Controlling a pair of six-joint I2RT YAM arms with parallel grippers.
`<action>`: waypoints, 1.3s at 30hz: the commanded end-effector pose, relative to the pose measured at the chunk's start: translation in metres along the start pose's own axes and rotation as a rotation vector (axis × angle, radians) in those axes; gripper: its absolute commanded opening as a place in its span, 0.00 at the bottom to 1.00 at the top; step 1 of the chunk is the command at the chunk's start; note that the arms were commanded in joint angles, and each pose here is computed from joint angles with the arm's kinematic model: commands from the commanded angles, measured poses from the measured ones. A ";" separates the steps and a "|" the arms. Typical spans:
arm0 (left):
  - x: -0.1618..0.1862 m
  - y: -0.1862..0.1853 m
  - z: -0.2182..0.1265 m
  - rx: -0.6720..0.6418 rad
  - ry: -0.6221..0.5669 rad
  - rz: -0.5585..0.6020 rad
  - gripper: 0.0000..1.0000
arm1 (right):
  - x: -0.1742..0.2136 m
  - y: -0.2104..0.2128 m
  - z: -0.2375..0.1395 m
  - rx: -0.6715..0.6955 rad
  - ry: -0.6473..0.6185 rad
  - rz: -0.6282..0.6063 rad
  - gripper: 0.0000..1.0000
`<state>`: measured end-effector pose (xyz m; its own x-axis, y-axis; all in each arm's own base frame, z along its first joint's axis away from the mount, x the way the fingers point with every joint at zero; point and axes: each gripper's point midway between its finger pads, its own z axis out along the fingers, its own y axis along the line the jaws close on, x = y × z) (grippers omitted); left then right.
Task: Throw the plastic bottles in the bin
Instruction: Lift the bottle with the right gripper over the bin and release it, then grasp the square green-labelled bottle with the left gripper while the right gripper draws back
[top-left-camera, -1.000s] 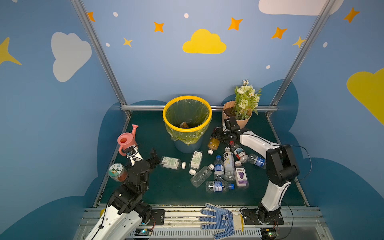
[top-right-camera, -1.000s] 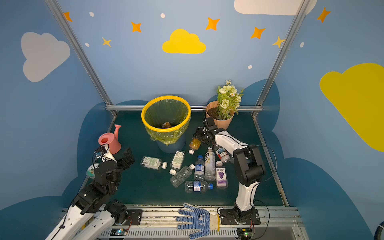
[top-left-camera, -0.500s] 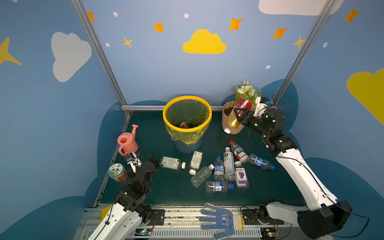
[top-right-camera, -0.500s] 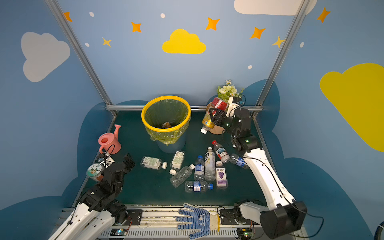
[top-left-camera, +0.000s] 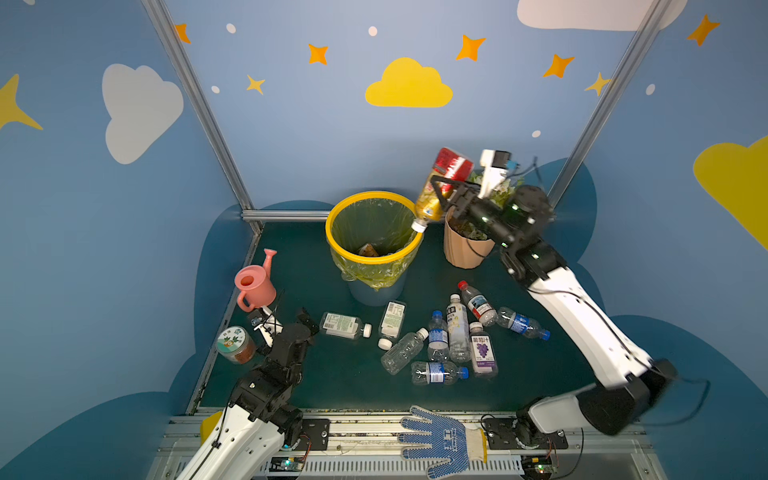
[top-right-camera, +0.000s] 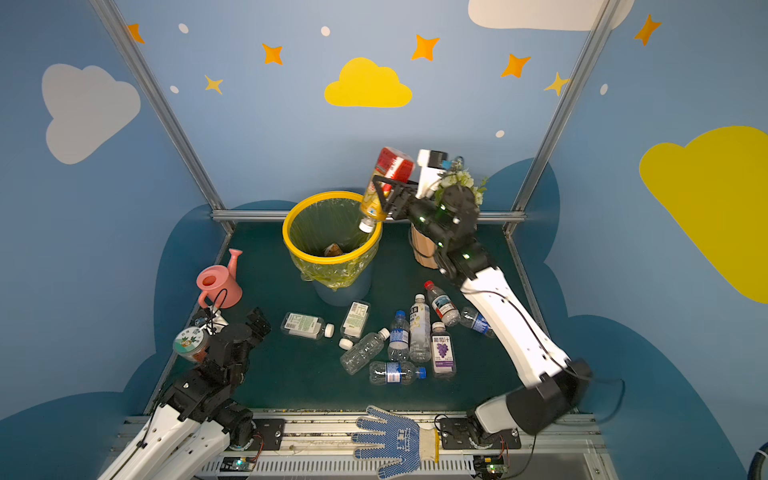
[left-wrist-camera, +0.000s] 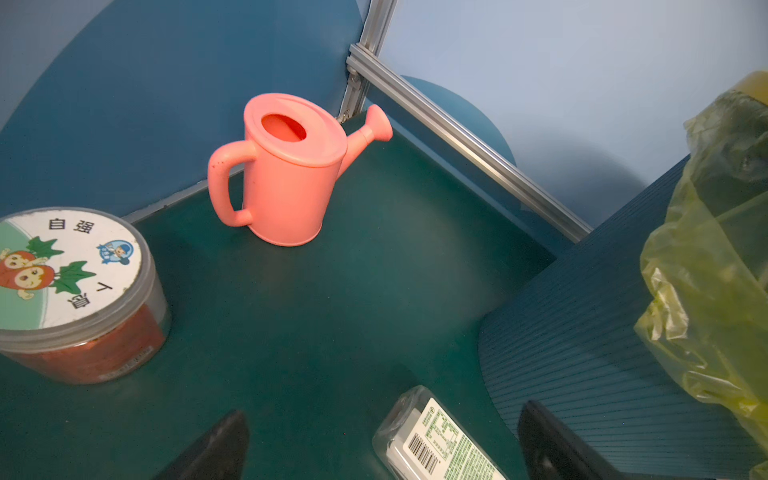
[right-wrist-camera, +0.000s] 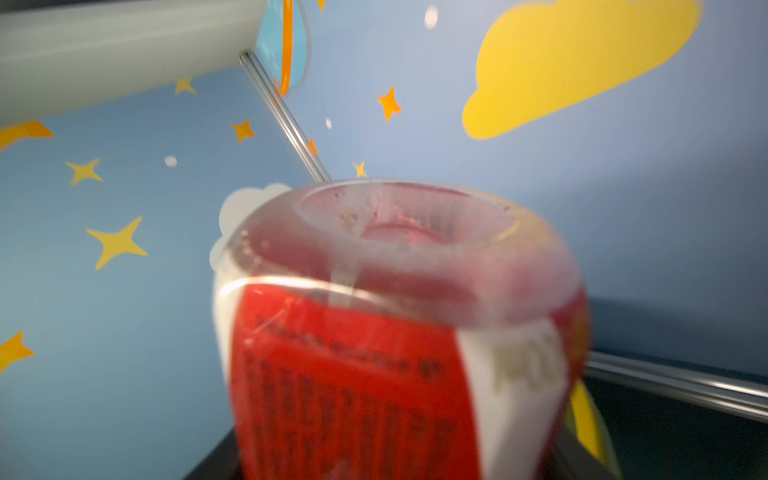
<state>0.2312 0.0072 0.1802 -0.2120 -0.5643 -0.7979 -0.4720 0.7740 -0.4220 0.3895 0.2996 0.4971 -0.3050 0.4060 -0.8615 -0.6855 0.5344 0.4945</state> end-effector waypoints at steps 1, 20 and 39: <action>0.004 0.000 0.001 -0.009 0.024 -0.013 1.00 | 0.071 -0.020 0.044 0.000 0.279 0.008 0.80; 0.026 0.001 -0.002 -0.024 0.140 -0.304 1.00 | 0.008 -0.060 -0.126 0.358 0.014 -0.206 0.97; 0.087 -0.015 0.039 -0.092 0.353 -0.431 1.00 | 0.162 -0.202 -0.215 0.734 0.240 0.097 0.97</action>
<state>0.2442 -0.0366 0.0933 -0.2543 -0.8746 -0.4128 -0.6474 0.4710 -0.5992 0.3397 0.1029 0.2409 -0.5257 0.3212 -0.7877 -0.0884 0.9003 0.4262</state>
